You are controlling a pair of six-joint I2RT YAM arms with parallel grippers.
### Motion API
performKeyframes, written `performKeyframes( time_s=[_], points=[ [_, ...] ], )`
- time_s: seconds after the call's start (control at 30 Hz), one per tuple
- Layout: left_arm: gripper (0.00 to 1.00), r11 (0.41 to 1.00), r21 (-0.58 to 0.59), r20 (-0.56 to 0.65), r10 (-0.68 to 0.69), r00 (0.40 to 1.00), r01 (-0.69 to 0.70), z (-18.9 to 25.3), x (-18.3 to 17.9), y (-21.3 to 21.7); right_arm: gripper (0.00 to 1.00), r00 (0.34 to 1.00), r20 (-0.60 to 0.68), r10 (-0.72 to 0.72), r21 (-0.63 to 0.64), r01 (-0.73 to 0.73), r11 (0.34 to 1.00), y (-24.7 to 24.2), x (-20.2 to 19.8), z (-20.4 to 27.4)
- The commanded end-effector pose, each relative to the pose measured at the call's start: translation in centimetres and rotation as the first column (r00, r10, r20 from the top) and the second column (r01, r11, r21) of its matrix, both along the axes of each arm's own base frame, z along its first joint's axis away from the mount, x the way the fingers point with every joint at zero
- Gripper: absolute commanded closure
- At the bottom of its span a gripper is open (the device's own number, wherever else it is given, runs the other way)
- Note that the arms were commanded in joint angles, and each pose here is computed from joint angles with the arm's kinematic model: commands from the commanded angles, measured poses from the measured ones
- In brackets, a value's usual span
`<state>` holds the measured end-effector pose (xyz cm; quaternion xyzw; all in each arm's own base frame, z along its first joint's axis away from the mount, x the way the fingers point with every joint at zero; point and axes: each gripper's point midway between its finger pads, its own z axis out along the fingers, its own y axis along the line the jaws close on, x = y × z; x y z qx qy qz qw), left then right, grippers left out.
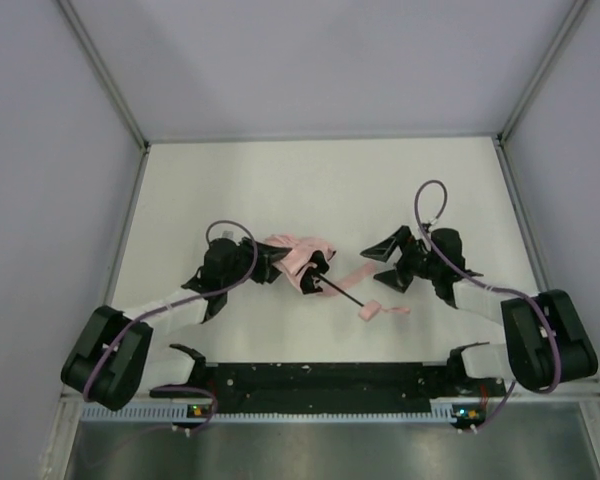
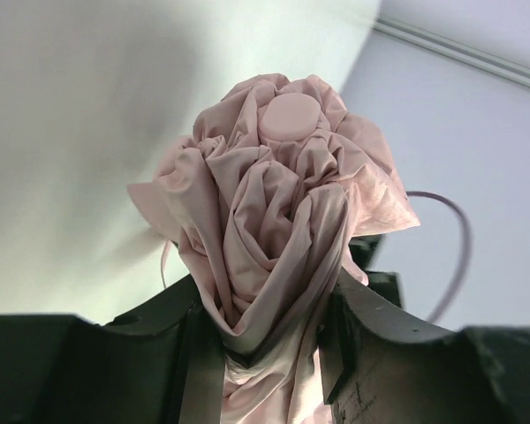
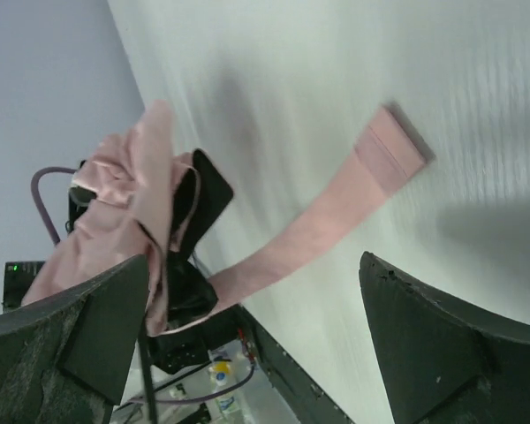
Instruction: Put away the umbrella
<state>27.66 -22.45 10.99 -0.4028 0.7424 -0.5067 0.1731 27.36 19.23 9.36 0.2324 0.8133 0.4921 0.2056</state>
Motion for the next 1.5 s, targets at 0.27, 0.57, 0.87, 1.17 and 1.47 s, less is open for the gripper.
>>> performKeyframes(
  time_s=[0.27,0.57,0.87,1.17,1.47],
  points=[
    [1.00,0.956,-0.294,0.270,0.079,0.959,0.004,13.5,2.4,-1.0,0.01,0.968,-0.243,-0.066,0.211,0.119,0.970,4.5,-3.3,0.1],
    [1.00,0.936,-0.351,0.280,0.085,0.956,0.019,15.5,2.3,-1.0,0.48,0.948,-0.301,-0.104,0.387,0.221,0.895,8.9,-0.5,1.4],
    [1.00,0.902,-0.375,0.312,-0.095,0.945,0.214,16.2,-0.7,-3.1,1.00,0.998,-0.060,0.006,0.289,0.012,0.957,10.9,4.9,1.2],
    [1.00,0.953,-0.049,0.143,-0.291,0.946,0.300,6.6,-3.4,-3.4,1.00,0.968,0.230,0.101,0.225,-0.154,0.962,11.3,10.0,3.2],
    [1.00,0.932,0.273,-0.015,-0.244,0.970,0.239,-3.6,-0.8,-1.3,1.00,0.944,0.320,0.073,0.210,-0.146,0.967,11.3,11.4,2.0]
  ],
)
